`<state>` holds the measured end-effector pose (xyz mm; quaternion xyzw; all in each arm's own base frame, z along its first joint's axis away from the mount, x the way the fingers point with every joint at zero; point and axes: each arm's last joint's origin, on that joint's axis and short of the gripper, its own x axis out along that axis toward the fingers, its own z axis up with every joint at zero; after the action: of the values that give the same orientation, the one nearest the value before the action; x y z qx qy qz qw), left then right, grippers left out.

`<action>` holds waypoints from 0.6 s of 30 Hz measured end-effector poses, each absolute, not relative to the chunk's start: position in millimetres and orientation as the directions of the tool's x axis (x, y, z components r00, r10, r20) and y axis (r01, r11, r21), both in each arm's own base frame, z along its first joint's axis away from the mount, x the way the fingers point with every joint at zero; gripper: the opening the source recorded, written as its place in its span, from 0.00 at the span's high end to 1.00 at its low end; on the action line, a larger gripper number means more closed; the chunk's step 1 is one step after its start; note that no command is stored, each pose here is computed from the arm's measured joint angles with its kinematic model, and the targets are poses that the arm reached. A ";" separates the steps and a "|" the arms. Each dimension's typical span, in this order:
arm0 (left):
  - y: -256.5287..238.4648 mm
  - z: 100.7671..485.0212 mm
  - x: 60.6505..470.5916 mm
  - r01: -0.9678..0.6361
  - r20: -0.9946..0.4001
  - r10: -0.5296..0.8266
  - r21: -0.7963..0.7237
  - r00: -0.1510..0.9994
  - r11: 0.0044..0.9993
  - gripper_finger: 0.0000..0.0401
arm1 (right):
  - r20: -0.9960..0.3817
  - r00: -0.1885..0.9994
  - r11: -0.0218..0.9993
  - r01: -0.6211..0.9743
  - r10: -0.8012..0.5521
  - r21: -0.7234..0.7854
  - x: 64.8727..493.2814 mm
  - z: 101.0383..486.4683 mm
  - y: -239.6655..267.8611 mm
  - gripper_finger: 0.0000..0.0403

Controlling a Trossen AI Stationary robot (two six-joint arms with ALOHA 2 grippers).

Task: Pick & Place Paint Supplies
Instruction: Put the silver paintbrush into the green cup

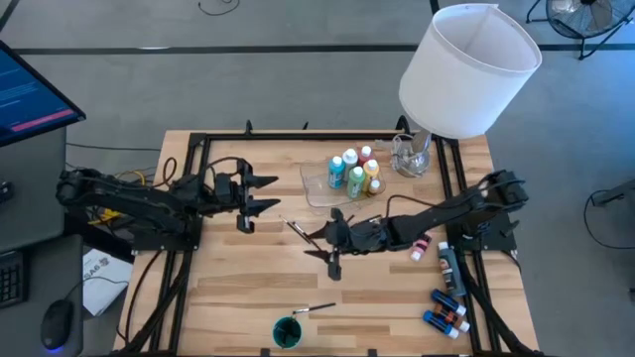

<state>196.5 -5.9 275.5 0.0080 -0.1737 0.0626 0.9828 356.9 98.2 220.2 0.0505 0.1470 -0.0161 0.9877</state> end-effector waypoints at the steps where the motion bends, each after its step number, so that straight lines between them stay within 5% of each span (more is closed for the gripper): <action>1: -5.9 276.3 195.7 -0.132 0.346 0.120 0.010 0.931 0.991 0.59 | -0.285 0.958 0.994 0.046 -0.017 0.096 360.9 214.8 98.8 0.54; 6: -5.6 276.9 195.1 -0.150 0.350 0.122 0.056 0.929 0.987 0.59 | -0.361 0.933 1.000 0.003 -0.011 -0.022 368.8 190.9 97.7 0.54; 18: -5.7 272.4 196.6 -0.141 0.305 0.117 0.058 0.945 0.988 0.59 | -0.343 0.938 0.998 0.054 -0.045 0.018 377.7 201.1 84.8 0.57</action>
<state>196.6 -5.7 272.4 0.0397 -0.1523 0.0657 0.9853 377.7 84.8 201.1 0.0137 0.1738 -0.0252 0.9844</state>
